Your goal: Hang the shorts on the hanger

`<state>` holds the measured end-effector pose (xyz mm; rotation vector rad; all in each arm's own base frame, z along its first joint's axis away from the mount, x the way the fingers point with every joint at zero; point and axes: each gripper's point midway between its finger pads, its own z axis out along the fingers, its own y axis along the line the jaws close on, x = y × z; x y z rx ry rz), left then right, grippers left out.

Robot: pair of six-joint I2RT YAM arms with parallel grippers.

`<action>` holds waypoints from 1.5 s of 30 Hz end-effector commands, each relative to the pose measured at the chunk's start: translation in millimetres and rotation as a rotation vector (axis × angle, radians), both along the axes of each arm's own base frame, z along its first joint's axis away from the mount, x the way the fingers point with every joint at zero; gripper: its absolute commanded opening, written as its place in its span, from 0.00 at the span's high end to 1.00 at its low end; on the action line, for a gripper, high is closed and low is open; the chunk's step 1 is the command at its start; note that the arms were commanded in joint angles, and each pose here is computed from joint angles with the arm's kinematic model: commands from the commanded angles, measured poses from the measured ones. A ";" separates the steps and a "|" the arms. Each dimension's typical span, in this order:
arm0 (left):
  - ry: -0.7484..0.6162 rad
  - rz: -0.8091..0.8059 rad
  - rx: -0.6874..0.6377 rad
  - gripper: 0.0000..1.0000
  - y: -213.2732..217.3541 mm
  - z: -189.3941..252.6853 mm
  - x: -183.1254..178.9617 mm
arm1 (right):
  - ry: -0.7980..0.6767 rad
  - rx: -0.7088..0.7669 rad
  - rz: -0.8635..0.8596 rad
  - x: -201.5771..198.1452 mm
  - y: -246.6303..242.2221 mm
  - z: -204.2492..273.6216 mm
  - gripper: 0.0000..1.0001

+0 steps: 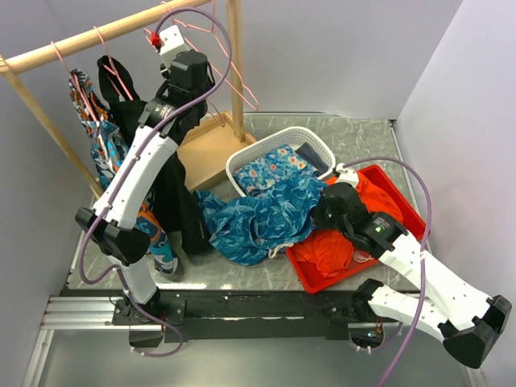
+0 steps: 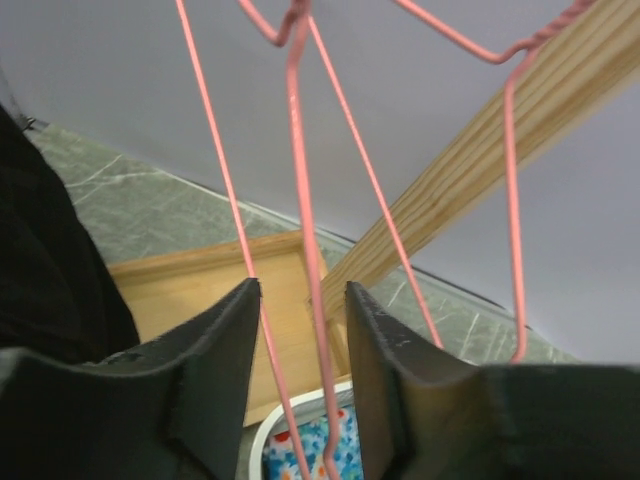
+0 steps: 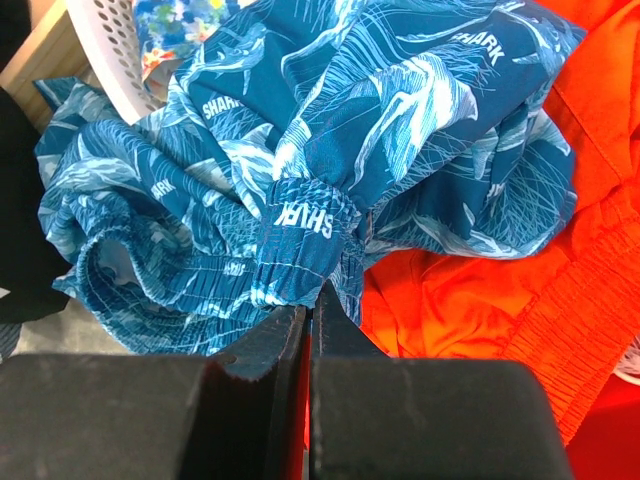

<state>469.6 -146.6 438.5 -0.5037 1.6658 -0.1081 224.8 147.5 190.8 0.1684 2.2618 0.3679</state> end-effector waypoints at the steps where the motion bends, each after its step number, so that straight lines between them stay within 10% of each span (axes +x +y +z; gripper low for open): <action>1: -0.092 -0.029 -0.029 0.59 -4.4 26.0 6.4 | -0.054 0.050 0.008 6.4 6.3 17.0 1.00; 15: -0.145 -0.044 -0.042 0.98 -4.2 39.8 5.1 | -0.061 0.045 0.017 5.6 5.5 18.2 1.00; 45: -0.245 -0.161 -0.063 0.99 8.3 88.3 -59.8 | -0.051 0.036 0.022 12.9 11.9 7.3 1.00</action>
